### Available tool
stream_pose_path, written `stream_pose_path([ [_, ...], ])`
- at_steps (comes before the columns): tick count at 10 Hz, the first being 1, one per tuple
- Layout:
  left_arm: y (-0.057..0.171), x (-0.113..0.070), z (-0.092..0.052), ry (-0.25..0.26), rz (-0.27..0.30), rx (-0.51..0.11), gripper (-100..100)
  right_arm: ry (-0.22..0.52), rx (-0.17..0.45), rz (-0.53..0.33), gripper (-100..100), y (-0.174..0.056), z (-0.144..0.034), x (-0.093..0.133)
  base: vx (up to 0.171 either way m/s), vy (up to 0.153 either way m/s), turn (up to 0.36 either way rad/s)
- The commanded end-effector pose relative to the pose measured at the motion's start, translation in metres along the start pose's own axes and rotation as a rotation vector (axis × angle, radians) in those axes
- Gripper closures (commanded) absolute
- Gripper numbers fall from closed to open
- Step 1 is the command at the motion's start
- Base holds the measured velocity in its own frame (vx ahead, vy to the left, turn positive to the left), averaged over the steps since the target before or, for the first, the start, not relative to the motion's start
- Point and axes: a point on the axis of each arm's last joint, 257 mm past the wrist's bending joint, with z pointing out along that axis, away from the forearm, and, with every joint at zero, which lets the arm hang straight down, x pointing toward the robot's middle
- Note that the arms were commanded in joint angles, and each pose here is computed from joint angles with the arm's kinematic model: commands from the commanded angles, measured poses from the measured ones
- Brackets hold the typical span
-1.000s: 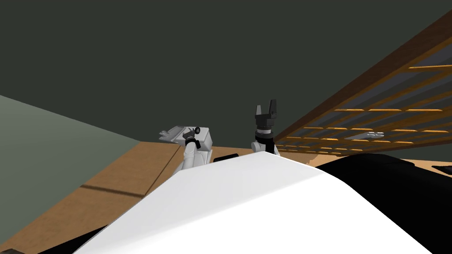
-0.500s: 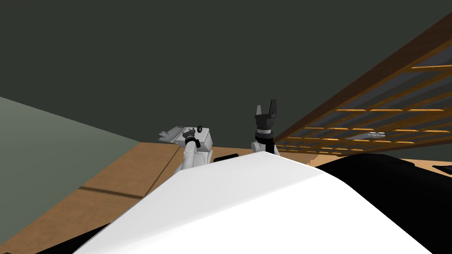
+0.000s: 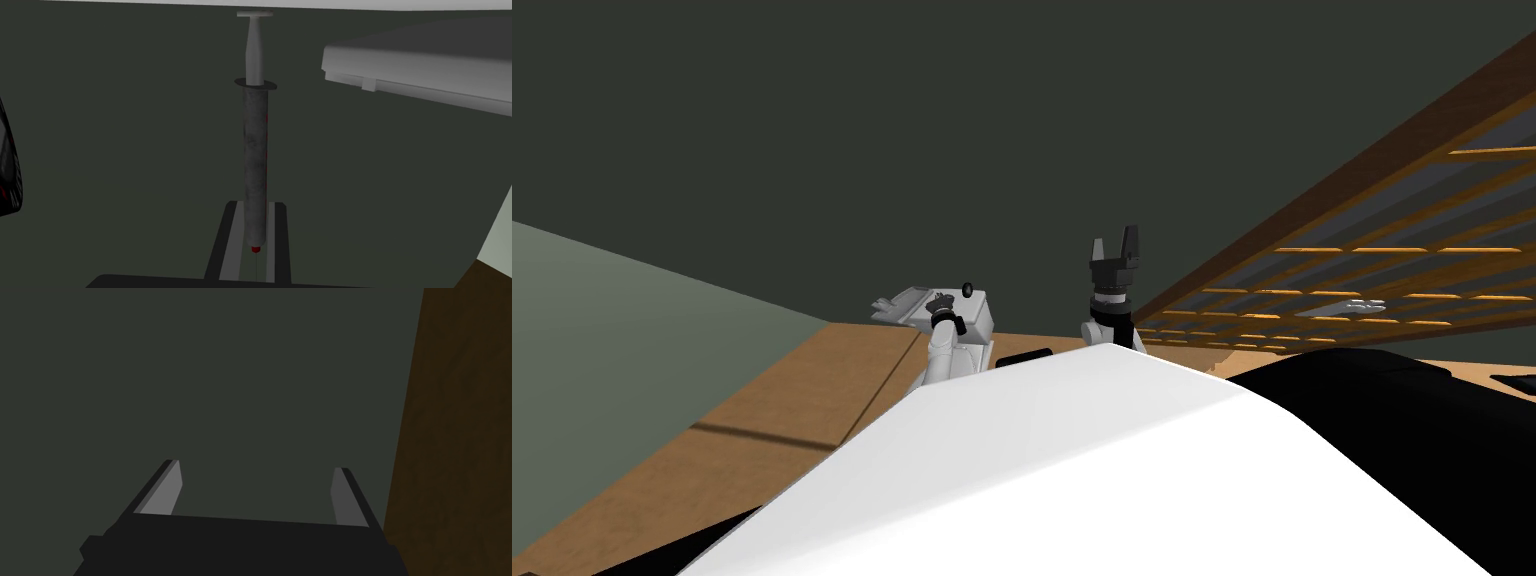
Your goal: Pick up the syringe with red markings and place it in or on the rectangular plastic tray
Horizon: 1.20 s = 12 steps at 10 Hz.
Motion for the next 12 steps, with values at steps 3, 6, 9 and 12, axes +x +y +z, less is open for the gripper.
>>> stream_pose_path([
  [3, 0.000, 0.000, 0.000, 0.000, 0.000, 0.000, 0, 0.000, 0.000, 0.000, 0, 0.000, 0.000, 0.000, 0.000, 0.000, 0.000],
  [6, 0.004, -0.032, 0.022, -0.044, 0.096, 0.022, 100, 0.000, 0.000, 0.000, 0, 0.000, 0.000, 0.000, 0.016, -0.050, 0.093],
  [9, 0.007, -0.053, 0.036, -0.072, 0.154, 0.035, 100, 0.000, 0.000, 0.000, 0, 0.000, 0.000, 0.000, 0.022, -0.061, 0.077],
  [12, 0.009, -0.074, 0.048, -0.099, 0.203, 0.047, 100, 0.000, 0.000, 0.000, 0, 0.000, 0.000, 0.000, 0.015, -0.036, 0.070],
])
